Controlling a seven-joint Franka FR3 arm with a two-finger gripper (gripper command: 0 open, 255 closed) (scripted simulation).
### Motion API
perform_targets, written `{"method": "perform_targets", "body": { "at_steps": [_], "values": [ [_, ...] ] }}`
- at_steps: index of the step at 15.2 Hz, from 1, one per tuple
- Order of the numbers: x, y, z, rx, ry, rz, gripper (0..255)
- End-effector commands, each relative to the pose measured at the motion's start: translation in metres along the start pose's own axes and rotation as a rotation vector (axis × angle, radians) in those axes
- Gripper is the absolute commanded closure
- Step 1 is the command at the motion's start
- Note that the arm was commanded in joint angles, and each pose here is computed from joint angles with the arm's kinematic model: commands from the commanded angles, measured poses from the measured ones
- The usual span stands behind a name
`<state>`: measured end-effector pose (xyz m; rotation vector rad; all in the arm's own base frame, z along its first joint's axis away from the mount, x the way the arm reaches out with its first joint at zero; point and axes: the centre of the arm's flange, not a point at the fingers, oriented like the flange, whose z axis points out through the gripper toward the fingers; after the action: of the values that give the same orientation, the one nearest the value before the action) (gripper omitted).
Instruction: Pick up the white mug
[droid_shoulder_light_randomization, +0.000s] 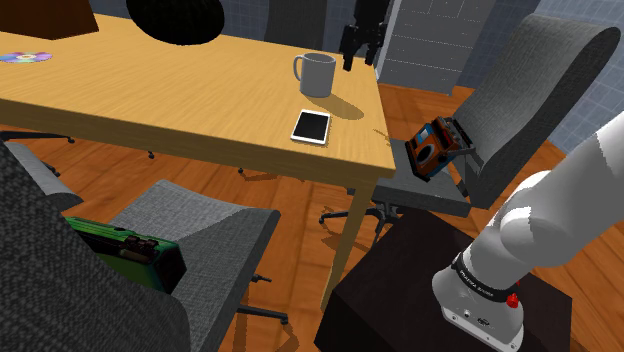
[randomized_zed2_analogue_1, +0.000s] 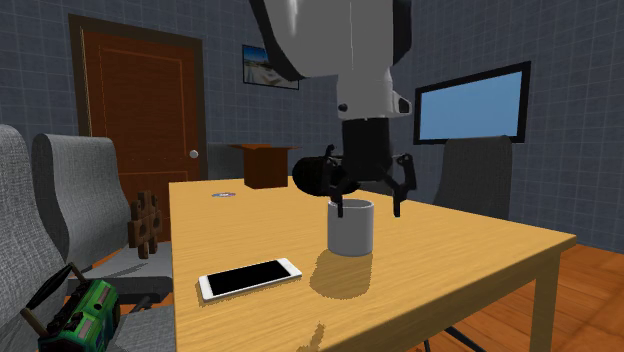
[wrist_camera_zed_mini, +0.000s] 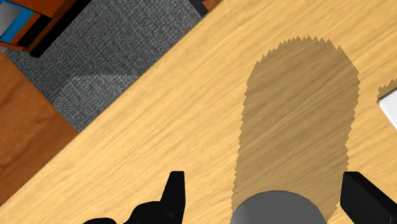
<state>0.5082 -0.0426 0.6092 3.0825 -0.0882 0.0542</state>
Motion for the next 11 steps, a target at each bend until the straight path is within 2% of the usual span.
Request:
{"method": "perform_targets", "body": {
  "at_steps": [1, 8, 11],
  "values": [
    [0.025, 0.004, -0.002, 0.011, 0.002, 0.005, 0],
    [0.115, 0.022, -0.001, 0.049, 0.008, 0.023, 0],
    [0.116, 0.021, 0.009, 0.05, 0.008, 0.023, 0]
  ]
}}
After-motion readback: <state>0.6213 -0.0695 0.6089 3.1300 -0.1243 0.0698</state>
